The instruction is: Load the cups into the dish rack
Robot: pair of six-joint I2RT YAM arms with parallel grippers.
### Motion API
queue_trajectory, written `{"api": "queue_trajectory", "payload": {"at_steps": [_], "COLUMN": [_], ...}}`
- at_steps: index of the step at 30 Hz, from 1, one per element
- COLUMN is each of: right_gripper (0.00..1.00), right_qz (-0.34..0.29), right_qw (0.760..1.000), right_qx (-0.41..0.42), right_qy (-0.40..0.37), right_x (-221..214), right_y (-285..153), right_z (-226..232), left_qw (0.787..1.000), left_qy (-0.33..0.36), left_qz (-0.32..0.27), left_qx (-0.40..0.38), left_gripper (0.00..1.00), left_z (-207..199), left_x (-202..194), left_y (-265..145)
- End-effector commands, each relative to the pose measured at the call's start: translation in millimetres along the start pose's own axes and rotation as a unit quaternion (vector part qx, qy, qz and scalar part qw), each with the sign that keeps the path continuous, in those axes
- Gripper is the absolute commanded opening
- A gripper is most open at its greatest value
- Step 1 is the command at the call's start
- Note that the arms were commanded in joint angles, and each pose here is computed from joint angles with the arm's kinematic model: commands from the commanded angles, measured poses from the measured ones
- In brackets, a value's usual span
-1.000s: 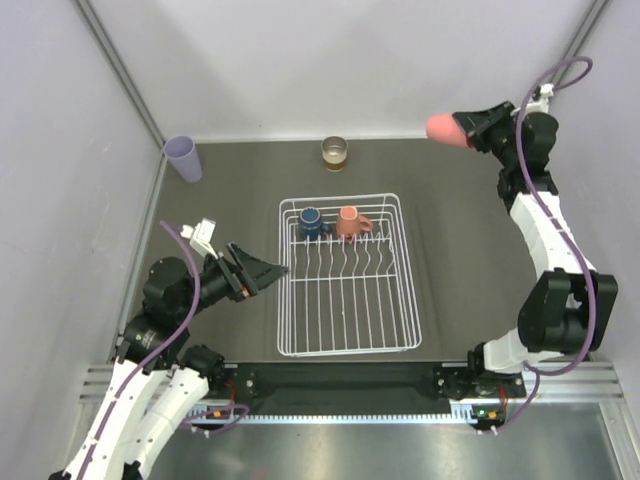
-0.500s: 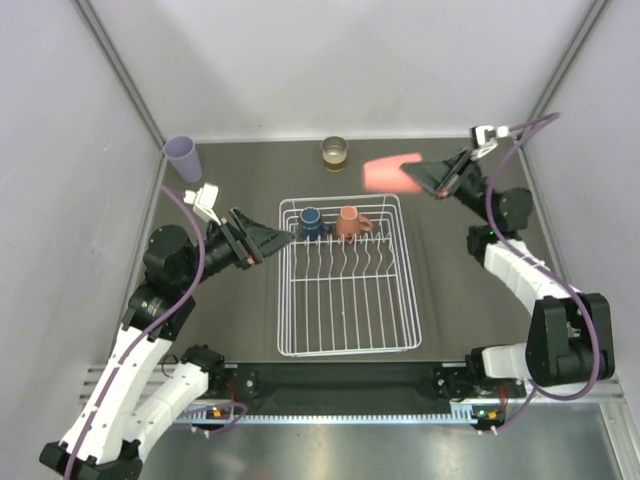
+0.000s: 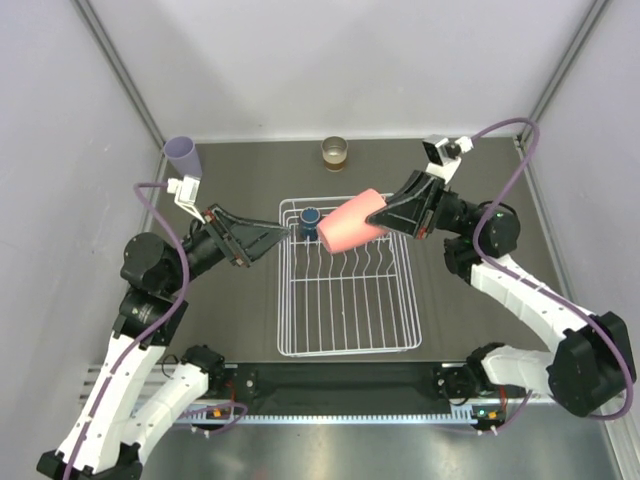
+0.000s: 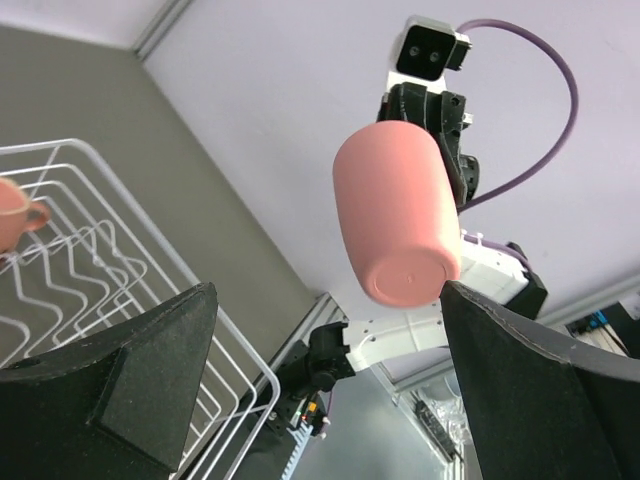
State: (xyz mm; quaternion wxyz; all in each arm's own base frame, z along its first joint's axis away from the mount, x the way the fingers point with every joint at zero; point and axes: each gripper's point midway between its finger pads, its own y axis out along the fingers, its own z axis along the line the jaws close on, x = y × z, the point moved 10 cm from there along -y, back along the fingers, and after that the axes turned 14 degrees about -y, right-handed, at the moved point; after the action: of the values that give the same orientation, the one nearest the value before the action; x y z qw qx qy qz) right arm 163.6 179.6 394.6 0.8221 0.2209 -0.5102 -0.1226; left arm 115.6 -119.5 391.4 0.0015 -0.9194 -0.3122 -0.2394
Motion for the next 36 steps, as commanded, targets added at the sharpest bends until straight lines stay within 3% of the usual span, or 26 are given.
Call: {"api": "queue_trajectory", "payload": {"at_steps": [1, 27, 30, 36], "right_gripper": [0.00, 0.00, 0.00, 0.00], "right_qz": [-0.023, 0.002, 0.008, 0.011], "right_qw": [0.986, 0.997, 0.998, 0.998], "right_qx": [0.119, 0.016, 0.008, 0.006], "right_qy": [-0.118, -0.075, -0.069, -0.065], "right_x": [8.8, -30.1, -35.1, -40.6], "right_y": [18.9, 89.3, 92.4, 91.8], "right_z": [34.2, -12.9, -16.7, -17.6], "left_qw": [0.997, 0.994, 0.994, 0.995], "left_qy": [0.027, -0.012, -0.016, -0.012], "left_qz": [0.021, 0.045, 0.048, 0.045], "left_qx": [-0.074, -0.098, -0.092, -0.088], "left_gripper": [0.99, 0.97, 0.90, 0.52], "left_z": [-14.7, -11.2, -7.4, -8.4], "left_x": [2.2, -3.2, -3.5, -2.4], "left_y": [3.4, 5.3, 7.1, 7.4]}}
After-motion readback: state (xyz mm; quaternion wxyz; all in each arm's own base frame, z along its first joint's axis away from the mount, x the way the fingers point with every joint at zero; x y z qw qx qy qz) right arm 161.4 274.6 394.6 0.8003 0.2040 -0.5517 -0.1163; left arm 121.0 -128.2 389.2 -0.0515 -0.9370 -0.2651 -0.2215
